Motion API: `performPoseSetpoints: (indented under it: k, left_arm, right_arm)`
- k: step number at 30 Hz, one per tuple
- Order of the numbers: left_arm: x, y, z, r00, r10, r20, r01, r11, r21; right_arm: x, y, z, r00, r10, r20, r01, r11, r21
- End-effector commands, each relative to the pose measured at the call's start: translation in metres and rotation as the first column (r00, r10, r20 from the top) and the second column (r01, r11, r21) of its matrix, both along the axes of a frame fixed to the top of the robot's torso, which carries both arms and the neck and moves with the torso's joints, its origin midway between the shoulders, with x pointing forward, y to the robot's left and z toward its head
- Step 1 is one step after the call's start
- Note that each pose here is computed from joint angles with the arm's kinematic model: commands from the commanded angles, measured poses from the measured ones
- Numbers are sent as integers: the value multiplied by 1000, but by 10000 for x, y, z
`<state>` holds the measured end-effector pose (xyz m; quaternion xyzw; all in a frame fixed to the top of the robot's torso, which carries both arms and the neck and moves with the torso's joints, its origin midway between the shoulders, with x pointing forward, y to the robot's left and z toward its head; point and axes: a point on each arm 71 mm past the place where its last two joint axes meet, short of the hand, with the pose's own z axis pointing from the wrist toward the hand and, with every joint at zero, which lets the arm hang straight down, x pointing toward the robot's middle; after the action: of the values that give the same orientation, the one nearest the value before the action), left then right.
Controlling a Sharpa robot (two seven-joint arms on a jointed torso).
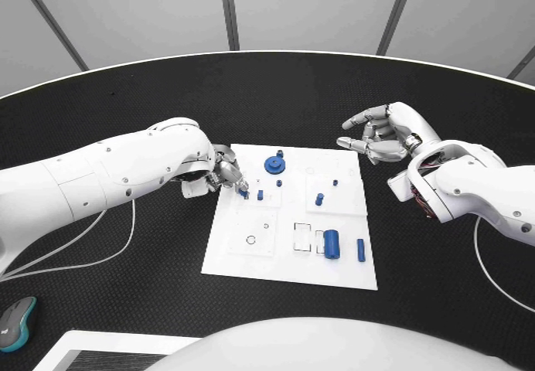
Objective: Assemble the parts on the task board
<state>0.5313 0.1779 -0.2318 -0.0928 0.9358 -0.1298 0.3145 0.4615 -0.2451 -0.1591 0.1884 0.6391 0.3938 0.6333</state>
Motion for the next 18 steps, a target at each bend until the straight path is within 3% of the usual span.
performPoseSetpoints:
  k: [1,18]
  left_arm:
    - [-1,-3,-3,1000,-2,-3,2,1000,2]
    - [-7,-35,-25,1000,-6,-7,6,1000,2]
  right_arm:
    - [0,0,0,1000,0,0,0,1000,0]
    - [5,6,-2,1000,2,0,-2,1000,0]
